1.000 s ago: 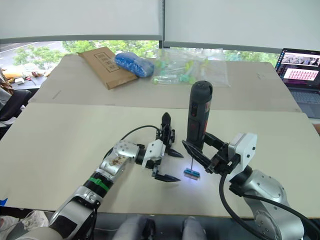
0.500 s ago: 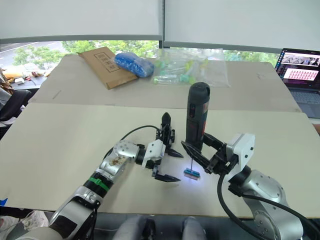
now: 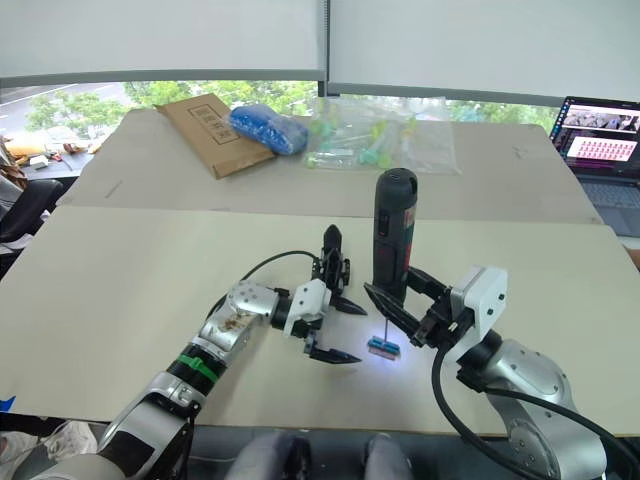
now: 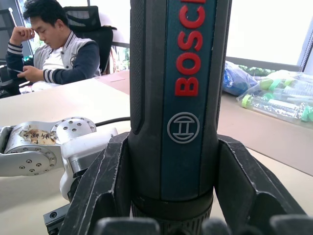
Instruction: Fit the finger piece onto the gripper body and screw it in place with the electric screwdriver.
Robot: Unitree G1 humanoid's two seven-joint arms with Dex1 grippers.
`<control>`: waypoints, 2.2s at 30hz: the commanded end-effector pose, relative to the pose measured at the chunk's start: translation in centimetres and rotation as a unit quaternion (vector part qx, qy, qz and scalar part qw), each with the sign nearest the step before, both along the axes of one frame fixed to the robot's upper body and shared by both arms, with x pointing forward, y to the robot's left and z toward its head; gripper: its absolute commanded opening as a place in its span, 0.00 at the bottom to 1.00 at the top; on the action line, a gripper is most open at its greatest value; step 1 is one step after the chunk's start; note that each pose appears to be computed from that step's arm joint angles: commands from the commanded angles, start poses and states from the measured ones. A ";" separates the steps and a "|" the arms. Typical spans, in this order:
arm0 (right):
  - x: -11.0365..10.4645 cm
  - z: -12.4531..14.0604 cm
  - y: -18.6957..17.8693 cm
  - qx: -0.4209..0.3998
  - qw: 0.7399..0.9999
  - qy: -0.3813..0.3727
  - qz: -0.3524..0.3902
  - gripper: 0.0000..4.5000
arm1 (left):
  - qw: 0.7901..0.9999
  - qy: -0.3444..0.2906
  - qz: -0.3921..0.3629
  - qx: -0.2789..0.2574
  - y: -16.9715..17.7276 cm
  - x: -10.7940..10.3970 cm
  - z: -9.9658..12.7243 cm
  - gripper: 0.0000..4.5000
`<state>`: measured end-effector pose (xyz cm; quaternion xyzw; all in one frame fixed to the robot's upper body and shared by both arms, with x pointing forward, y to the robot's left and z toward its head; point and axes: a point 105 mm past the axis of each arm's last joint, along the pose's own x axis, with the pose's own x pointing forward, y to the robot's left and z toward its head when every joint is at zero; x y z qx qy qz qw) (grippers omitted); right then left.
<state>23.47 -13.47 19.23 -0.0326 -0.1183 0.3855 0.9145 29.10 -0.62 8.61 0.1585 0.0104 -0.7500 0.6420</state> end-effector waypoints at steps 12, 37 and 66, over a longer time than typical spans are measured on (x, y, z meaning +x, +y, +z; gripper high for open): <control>-0.8 1.6 0.3 0.008 0.999 -0.033 0.015 0.43 | 1.000 -0.017 -0.007 -0.010 -0.4 0.0 0.6 1.00; -0.9 1.4 0.3 -0.009 0.999 -0.040 0.019 0.43 | 1.000 -0.018 -0.006 -0.011 -0.5 0.1 0.6 1.00; -0.7 1.9 -0.1 0.017 0.999 -0.027 0.015 0.43 | 1.000 -0.020 -0.007 -0.012 -0.6 0.0 0.5 1.00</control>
